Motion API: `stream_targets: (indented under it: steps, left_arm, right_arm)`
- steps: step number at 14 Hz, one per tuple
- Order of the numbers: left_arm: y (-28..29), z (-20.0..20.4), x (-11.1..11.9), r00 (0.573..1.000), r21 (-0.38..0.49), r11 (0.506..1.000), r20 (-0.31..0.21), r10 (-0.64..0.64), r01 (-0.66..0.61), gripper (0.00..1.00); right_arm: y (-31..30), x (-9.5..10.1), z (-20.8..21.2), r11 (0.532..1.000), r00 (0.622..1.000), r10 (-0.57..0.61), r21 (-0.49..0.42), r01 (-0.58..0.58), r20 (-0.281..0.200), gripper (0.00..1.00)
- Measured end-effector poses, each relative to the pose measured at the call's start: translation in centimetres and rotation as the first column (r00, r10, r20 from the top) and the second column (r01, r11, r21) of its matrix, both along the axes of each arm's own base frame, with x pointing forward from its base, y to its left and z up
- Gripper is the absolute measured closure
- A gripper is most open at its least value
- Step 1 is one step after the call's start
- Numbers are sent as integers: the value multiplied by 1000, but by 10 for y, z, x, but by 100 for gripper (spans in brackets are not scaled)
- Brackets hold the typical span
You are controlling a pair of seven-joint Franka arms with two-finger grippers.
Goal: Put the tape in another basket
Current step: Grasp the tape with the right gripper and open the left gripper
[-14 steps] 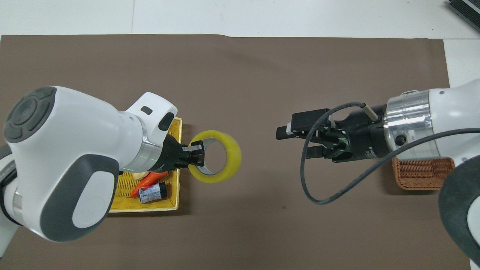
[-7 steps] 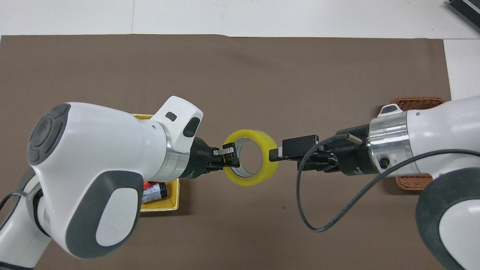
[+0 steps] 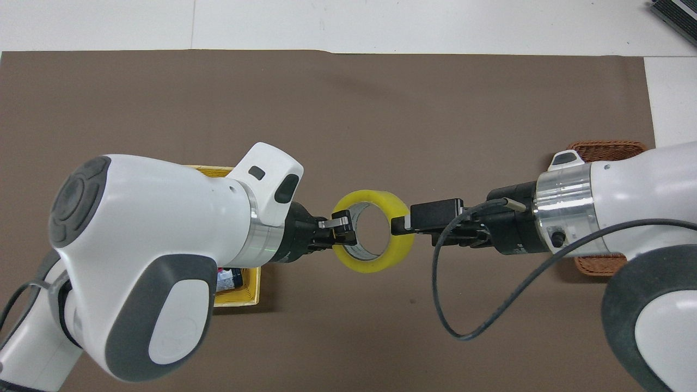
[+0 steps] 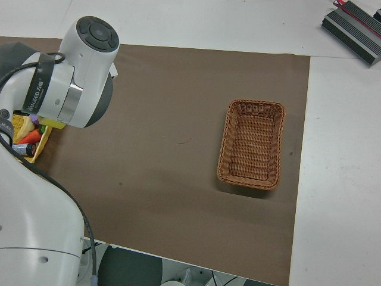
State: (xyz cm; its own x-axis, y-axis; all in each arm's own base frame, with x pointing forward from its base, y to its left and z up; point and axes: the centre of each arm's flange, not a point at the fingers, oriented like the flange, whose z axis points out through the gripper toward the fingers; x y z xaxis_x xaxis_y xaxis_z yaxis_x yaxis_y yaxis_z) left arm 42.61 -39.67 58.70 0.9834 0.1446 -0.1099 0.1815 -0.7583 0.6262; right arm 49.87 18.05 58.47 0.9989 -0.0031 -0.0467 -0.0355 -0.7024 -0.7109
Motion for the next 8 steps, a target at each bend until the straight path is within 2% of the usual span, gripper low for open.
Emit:
stream_targets:
  steps: [1,2,3,5,7,8]
  left_arm:
    - [0,1,1,1000,-8,1000,10,10,-10,78]
    - [1,3,3,1000,-15,1000,17,18,-18,78]
    - [0,2,3,1000,-17,1000,18,21,-20,78]
    - [0,2,3,1000,-19,1000,20,23,-22,78]
    - [-1,3,2,1000,-29,999,18,26,-25,78]
    - [0,5,4,999,-38,999,25,37,-36,72]
  right_arm:
    - [-2,0,1,1000,1000,-1,1,1,3,5]
    - [-2,-1,2,1000,1000,4,2,-4,5,15]
    - [-3,-1,2,1000,1000,13,3,-13,6,29]
    - [-9,-2,2,1000,1000,22,8,-22,-12,52]
    - [-12,-3,2,1000,1000,23,18,-22,-21,73]
    - [-13,-3,1,1000,999,24,18,-24,-26,78]
